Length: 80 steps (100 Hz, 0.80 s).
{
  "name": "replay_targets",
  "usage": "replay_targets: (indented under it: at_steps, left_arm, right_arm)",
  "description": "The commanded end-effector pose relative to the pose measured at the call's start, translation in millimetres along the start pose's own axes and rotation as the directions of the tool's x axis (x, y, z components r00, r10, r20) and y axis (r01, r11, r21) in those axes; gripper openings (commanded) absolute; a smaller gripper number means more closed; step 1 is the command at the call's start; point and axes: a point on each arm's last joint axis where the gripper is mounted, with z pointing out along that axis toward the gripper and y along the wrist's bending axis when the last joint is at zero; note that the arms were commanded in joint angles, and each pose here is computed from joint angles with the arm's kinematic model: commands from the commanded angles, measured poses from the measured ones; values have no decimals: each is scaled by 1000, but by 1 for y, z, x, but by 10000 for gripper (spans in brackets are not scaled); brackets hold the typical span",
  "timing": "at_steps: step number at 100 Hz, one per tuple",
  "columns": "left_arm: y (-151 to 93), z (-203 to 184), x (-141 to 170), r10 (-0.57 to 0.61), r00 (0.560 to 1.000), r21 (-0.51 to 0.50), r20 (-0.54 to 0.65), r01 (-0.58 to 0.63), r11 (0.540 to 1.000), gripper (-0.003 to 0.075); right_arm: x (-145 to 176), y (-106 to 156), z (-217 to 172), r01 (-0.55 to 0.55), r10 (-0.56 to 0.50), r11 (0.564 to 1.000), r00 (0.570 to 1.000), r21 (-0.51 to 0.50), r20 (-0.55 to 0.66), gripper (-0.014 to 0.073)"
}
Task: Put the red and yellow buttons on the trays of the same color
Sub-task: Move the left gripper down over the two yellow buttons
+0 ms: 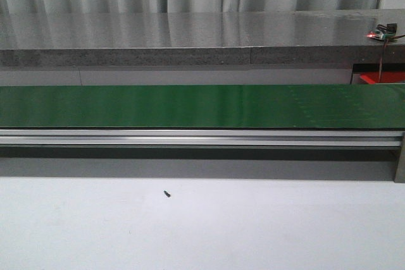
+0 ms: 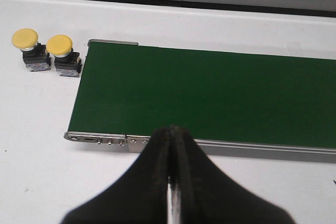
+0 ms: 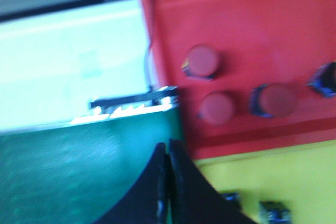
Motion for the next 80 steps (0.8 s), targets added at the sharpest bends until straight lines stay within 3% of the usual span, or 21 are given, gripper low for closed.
replay_targets:
  at_steps: [1, 24, 80]
  left_arm:
    - [-3, -10, -12, -9, 995, 3, 104, 9, 1000, -20]
    - [-3, -10, -12, -9, 995, 3, 104, 9, 1000, -20]
    - [-4, -10, -12, -19, 994, 14, 107, 18, 1000, -20]
  right_arm:
    - [8, 21, -35, 76, -75, 997, 990, -8, 120, -67]
    - [48, 45, -39, 147, -142, 988, 984, -40, 104, -67]
    - [169, 22, -69, 143, -127, 989, 953, -40, 276, -67]
